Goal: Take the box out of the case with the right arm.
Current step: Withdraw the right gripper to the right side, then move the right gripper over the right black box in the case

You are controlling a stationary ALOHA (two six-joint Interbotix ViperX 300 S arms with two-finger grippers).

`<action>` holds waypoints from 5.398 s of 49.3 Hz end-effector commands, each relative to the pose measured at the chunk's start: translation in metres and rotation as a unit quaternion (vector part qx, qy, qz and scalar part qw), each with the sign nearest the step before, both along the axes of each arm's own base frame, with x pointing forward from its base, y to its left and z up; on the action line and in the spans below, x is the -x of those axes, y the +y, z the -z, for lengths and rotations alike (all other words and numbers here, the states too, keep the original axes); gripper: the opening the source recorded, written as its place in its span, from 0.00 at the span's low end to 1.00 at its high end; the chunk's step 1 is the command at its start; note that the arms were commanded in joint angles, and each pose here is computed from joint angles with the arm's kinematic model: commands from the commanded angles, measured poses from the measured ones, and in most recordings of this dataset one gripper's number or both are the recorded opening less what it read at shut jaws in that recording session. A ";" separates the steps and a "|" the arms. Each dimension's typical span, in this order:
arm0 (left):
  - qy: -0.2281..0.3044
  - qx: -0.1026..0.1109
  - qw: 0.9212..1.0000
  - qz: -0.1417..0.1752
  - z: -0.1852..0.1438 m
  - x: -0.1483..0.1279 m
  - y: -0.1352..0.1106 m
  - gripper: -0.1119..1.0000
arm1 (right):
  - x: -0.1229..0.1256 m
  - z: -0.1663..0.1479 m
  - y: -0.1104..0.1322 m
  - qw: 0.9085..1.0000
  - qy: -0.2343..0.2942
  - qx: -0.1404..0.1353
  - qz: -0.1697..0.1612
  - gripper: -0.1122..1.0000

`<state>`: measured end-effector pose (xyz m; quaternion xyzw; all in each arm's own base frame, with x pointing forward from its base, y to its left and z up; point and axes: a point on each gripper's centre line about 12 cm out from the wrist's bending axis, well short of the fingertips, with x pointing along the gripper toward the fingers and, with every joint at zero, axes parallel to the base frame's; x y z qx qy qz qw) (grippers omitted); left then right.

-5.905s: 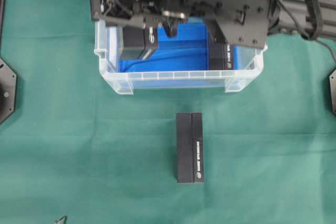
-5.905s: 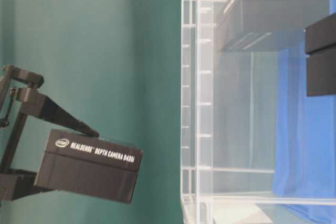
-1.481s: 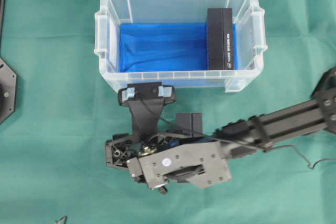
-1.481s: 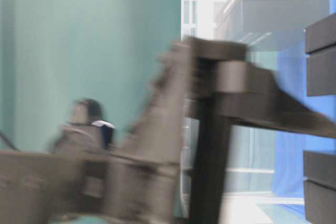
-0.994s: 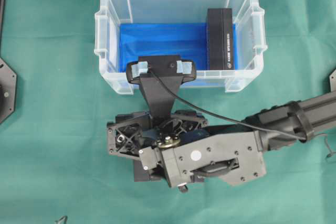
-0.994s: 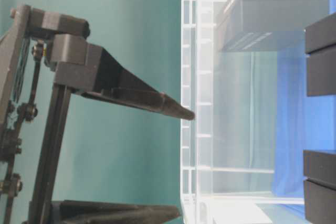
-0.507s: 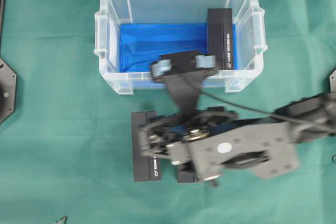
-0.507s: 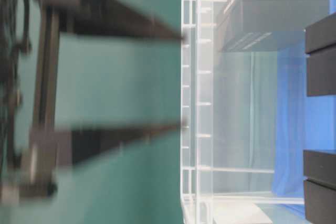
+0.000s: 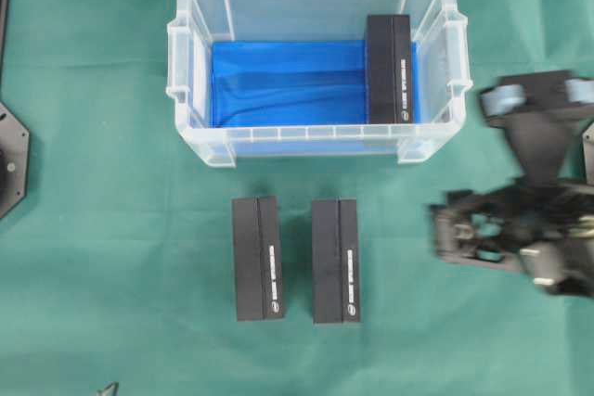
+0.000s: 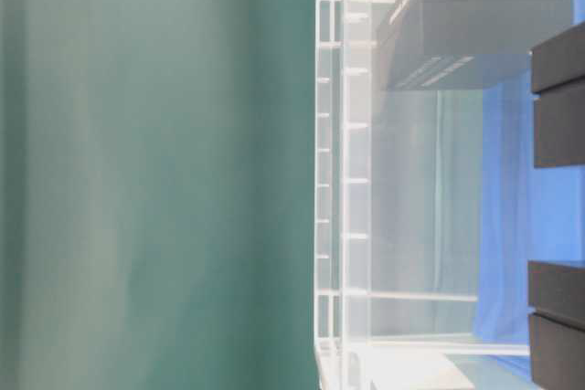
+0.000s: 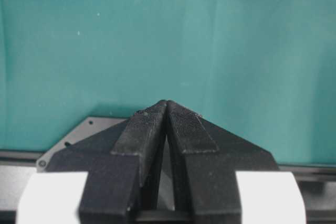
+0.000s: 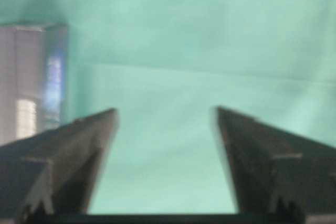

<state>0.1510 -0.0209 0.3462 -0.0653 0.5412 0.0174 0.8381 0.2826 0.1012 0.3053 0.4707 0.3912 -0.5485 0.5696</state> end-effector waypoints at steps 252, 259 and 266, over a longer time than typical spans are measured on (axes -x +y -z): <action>0.003 -0.004 1.000 0.001 0.006 -0.001 0.000 0.10 | -0.082 0.002 -0.174 0.994 -0.082 0.037 -0.063 0.94; 0.002 -0.004 1.000 0.001 0.005 0.000 0.000 0.10 | -0.082 0.001 -0.174 0.994 -0.082 0.038 -0.063 0.94; 0.003 -0.005 1.000 0.000 0.006 -0.001 0.000 0.10 | -0.081 0.002 -0.175 0.994 -0.081 0.038 -0.063 0.94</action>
